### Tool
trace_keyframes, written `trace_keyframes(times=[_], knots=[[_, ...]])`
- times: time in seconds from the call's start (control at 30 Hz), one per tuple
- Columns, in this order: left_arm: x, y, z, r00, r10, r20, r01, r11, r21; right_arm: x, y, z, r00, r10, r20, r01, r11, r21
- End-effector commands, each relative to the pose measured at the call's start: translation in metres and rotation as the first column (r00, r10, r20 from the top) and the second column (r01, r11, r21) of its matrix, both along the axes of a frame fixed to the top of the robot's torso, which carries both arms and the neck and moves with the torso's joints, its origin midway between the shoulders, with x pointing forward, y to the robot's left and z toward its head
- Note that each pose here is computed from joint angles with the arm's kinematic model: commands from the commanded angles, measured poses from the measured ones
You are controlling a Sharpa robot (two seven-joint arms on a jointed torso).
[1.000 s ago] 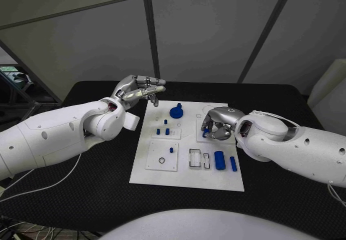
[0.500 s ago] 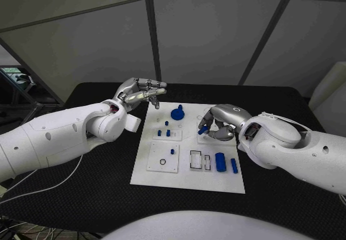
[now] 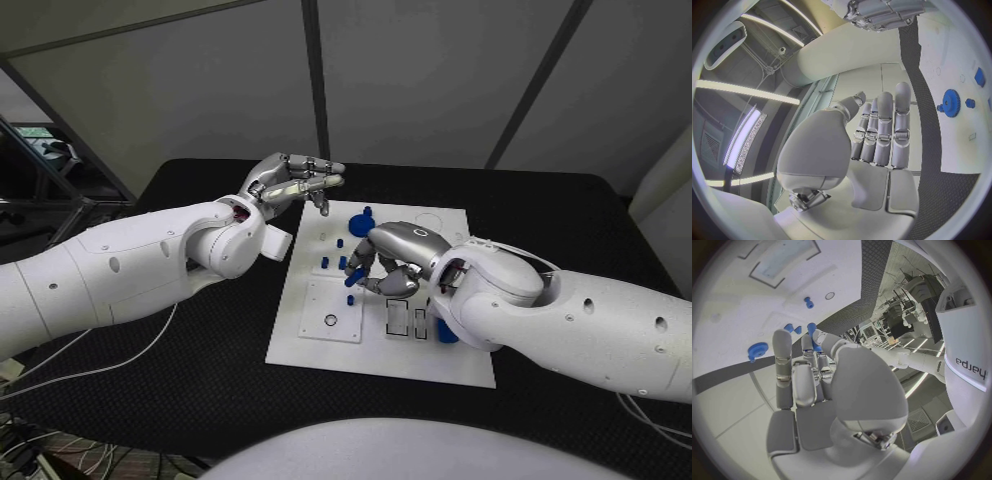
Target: Assemble the parts on the task board
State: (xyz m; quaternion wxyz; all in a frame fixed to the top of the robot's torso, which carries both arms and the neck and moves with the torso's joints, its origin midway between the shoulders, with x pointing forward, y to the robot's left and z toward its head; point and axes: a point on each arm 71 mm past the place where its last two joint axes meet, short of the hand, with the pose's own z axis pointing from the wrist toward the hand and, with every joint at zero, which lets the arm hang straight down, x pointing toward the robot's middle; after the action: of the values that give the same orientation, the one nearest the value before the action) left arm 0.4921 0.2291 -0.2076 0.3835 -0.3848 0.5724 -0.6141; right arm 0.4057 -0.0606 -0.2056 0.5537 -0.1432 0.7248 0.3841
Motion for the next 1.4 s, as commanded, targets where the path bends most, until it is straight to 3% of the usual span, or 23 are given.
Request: trace_keyframes(times=[0.03, 0.27, 0.67, 1.4], knots=[[0.0006, -0.001, 0.0008, 1.000, -0.010, 0.001, 0.010, 1.000, -0.008, -0.006, 0.014, -0.003, 0.997, 0.069, -0.021, -0.068, 0.997, 0.022], [0.0016, 0.001, 0.0007, 1.000, -0.002, 0.003, 0.002, 1.000, -0.005, -0.016, 0.034, -0.017, 0.990, 0.130, -0.055, -0.130, 0.991, 0.002], [0.0033, 0.006, 0.0004, 1.000, 0.010, 0.005, -0.010, 1.000, 0.001, -0.023, 0.043, -0.038, 0.982, 0.159, -0.098, -0.167, 0.983, -0.078], [0.0036, 0.008, 0.0002, 1.000, 0.013, 0.004, -0.013, 1.000, 0.002, -0.022, 0.039, -0.042, 0.990, 0.128, -0.055, -0.135, 0.979, -0.152]])
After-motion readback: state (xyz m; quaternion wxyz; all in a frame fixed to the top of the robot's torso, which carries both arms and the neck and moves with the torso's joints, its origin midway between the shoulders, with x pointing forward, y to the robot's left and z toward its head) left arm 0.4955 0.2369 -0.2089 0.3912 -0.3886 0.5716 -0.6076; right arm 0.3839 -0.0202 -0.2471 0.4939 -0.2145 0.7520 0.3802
